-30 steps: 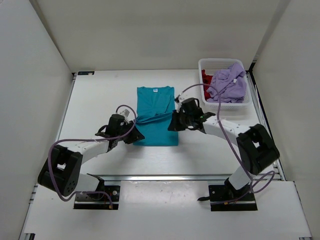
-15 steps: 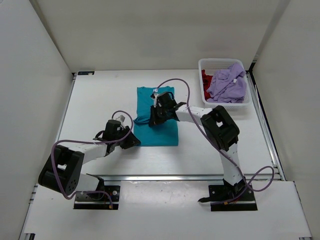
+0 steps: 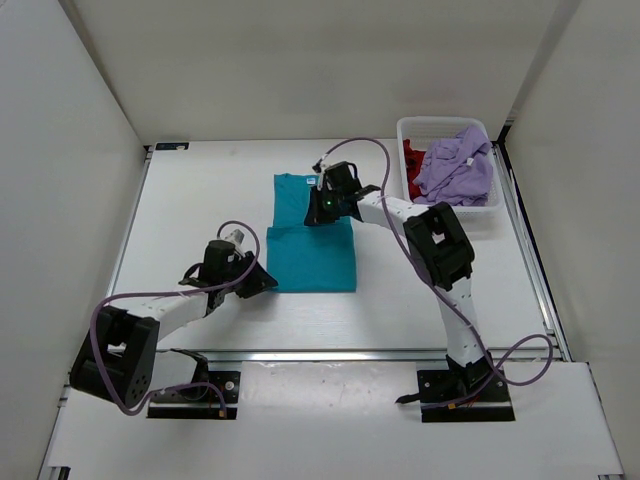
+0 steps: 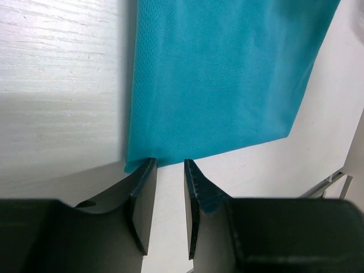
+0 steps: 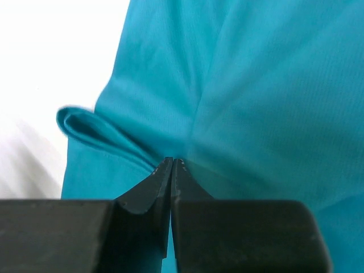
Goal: Fold and stack the t-shirts
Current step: Fold the folded rectangular tshirt in 1/3 of the way, then grab one side of the 2/3 rectangular tshirt with both arms
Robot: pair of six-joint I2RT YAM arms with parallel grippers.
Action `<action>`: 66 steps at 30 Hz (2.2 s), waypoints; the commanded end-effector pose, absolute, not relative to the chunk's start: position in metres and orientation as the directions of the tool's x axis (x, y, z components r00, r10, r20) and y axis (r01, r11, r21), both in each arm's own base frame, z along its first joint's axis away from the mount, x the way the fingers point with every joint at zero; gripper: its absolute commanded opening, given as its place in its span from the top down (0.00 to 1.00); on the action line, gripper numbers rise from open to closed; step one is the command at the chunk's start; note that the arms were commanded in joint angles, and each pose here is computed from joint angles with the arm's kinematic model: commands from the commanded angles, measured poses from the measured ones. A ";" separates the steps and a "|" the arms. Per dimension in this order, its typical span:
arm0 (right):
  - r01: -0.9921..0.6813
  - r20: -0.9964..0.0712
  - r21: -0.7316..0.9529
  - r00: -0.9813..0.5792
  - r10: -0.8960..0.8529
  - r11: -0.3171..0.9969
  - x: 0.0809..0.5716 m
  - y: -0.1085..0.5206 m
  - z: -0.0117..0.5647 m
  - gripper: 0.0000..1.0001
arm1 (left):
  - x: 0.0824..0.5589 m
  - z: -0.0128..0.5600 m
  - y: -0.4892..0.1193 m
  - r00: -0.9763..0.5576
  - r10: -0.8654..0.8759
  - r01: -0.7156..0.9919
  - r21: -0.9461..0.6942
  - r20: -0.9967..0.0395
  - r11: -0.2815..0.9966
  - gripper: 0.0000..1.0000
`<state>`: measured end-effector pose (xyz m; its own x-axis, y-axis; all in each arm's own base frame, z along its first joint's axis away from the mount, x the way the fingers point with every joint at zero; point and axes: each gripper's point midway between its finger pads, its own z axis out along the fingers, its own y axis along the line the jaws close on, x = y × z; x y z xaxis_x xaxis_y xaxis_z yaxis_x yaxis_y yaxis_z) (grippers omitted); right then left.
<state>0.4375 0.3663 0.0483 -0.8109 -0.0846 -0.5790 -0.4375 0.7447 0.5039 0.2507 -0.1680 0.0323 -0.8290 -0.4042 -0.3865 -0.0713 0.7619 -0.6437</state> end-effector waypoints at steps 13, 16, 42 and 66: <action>-0.416 -0.671 0.507 -0.741 0.042 0.755 0.332 0.270 0.105 0.87 | 0.247 0.035 -0.146 -0.818 -0.363 -0.060 -0.562 -0.447 0.825 0.58; -0.439 -0.652 0.552 -0.757 0.038 0.709 0.327 0.278 0.099 0.92 | 0.245 0.034 -0.150 -0.819 -0.362 -0.055 -0.567 -0.446 0.822 0.57; -0.281 -0.501 0.509 -0.866 0.015 0.813 0.249 0.240 0.024 0.62 | 0.246 0.013 -0.149 -0.834 -0.343 -0.084 -0.514 -0.433 0.853 0.70; -0.346 -0.514 0.544 -0.857 -0.022 0.765 0.148 0.255 0.079 1.00 | 0.179 0.105 -0.150 -0.816 -0.244 0.080 -0.519 -0.525 0.851 1.00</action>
<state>0.1385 0.2571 0.0569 -0.8664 -0.0918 -0.4909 -0.3879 0.7427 0.5458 0.1879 -0.1524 0.0814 -0.8133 -0.2470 -0.5268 0.0813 0.8483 -0.5232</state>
